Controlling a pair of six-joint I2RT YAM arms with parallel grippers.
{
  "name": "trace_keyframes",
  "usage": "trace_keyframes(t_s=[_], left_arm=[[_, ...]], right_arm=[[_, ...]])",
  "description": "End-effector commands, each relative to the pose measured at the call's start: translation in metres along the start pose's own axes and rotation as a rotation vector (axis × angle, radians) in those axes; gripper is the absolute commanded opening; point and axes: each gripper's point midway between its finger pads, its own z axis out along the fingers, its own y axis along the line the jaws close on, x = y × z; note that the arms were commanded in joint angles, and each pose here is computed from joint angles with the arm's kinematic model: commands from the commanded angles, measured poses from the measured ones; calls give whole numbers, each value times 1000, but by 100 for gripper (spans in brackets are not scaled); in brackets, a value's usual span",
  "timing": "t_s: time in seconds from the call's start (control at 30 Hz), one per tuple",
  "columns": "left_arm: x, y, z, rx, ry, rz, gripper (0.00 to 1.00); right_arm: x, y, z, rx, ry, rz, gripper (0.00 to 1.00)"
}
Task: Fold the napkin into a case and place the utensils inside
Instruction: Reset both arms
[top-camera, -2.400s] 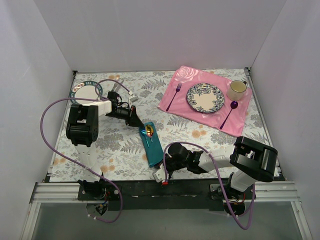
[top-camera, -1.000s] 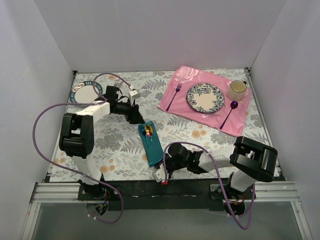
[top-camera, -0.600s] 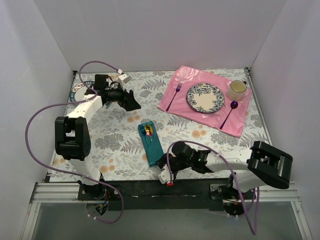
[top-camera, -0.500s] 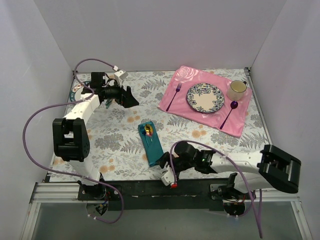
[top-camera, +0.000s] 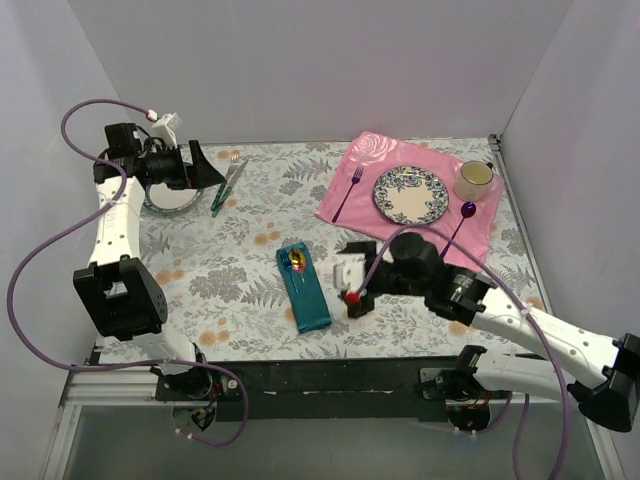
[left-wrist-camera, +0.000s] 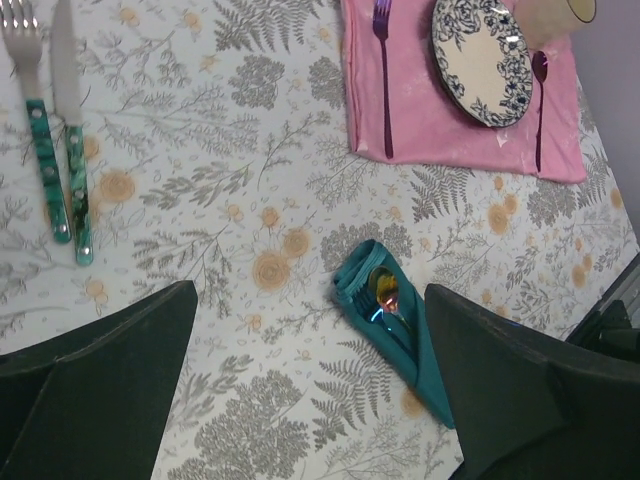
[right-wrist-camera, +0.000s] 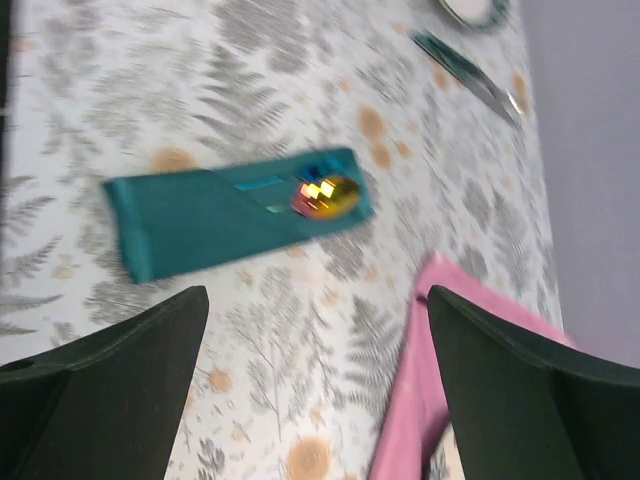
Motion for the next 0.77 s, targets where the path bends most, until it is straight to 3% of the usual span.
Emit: trace_keyframes(t_s=[0.0, 0.17, 0.37, 0.6, 0.73], left_arm=[[27, -29, -28, -46, 77, -59, 98], [56, -36, -49, -138, 72, 7, 98], [108, -11, -53, -280, 146, 13, 98], [145, 10, -43, -325, 218, -4, 98], [140, 19, -38, -343, 230, -29, 98]], right_arm=[[55, -54, -51, 264, 242, 416, 99], [107, -91, -113, 502, 371, 732, 99], [173, -67, -165, 649, 428, 1057, 99], [195, -33, -170, 709, 444, 1162, 99], [196, -47, -180, 755, 432, 1154, 99]])
